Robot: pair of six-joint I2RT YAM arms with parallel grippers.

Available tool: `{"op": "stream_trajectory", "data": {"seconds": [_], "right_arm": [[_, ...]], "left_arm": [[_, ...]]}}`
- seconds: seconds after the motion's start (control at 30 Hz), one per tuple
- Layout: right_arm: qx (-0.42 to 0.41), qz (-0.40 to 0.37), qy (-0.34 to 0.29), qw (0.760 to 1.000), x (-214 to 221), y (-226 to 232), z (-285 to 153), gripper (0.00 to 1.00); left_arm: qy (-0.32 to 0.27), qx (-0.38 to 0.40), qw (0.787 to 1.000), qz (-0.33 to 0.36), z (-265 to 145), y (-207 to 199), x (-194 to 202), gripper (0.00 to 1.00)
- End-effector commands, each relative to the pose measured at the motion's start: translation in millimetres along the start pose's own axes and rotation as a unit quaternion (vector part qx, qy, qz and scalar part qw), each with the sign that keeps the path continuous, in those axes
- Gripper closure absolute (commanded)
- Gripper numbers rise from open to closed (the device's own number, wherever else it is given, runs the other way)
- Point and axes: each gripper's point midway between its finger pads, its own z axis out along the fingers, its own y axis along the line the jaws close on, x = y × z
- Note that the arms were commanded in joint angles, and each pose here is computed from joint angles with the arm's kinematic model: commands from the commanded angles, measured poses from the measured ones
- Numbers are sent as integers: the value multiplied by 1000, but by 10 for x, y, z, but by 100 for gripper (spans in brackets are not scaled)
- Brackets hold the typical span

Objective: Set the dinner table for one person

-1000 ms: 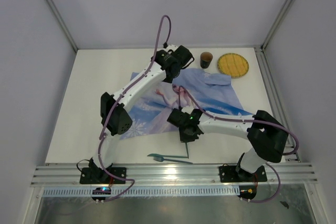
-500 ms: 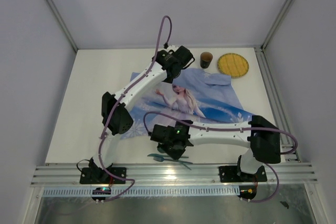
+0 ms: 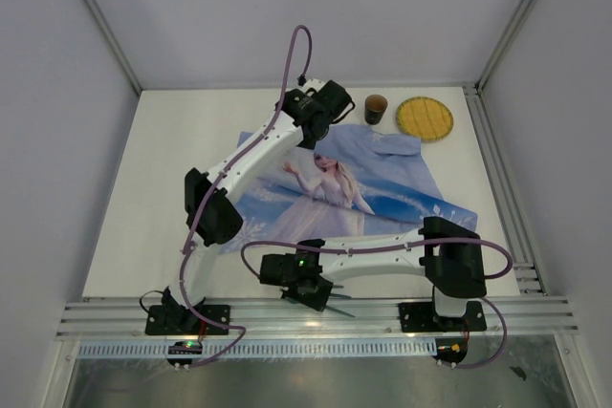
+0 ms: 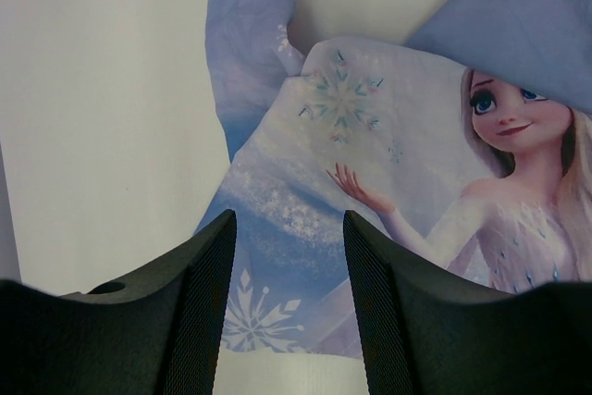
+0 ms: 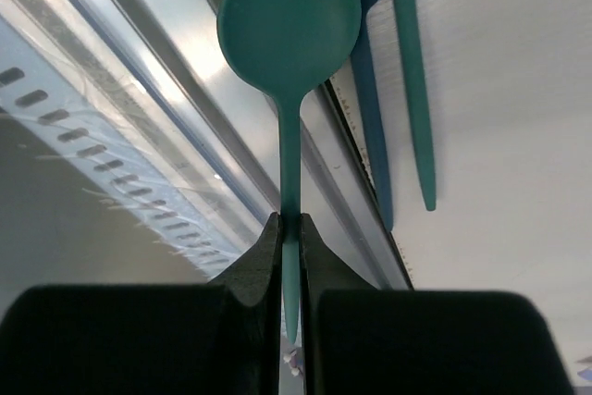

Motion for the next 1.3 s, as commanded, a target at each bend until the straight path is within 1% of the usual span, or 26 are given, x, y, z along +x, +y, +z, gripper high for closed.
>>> {"op": "stream_trajectory", "data": {"seconds": [0.0, 0.07, 0.4, 0.57, 0.67, 1.1, 1.13, 1.17, 1.27], "right_arm": [[49, -18, -40, 998, -211, -150, -112, 97], [74, -16, -52, 996, -265, -234, -125, 97], [115, -4, -98, 988, -411, -361, -150, 97], [129, -6, -101, 987, -410, -407, -148, 97], [134, -6, -100, 986, -407, -428, -136, 95], [124, -5, -95, 988, -373, -368, -46, 92], [123, -4, -95, 988, -372, -364, -46, 90], [123, -4, -95, 988, -370, -359, -42, 77], [124, 1, -97, 988, -360, -363, -46, 64]], "left_arm": [[-8, 2, 1000, -16, -56, 31, -70, 47], [-6, 2, 1000, -15, -46, 21, -62, 47], [-4, 8, 1000, -19, -46, -7, -61, 47], [-3, 5, 1000, -18, -38, -6, -55, 47], [-3, 7, 1000, -18, -39, -11, -53, 47], [-1, 8, 1000, -14, -13, -38, -50, 47], [-2, 7, 1000, -14, -12, -35, -51, 47], [-3, 8, 1000, -15, -12, -40, -59, 47], [-4, 9, 1000, -15, -12, -49, -70, 47]]}}
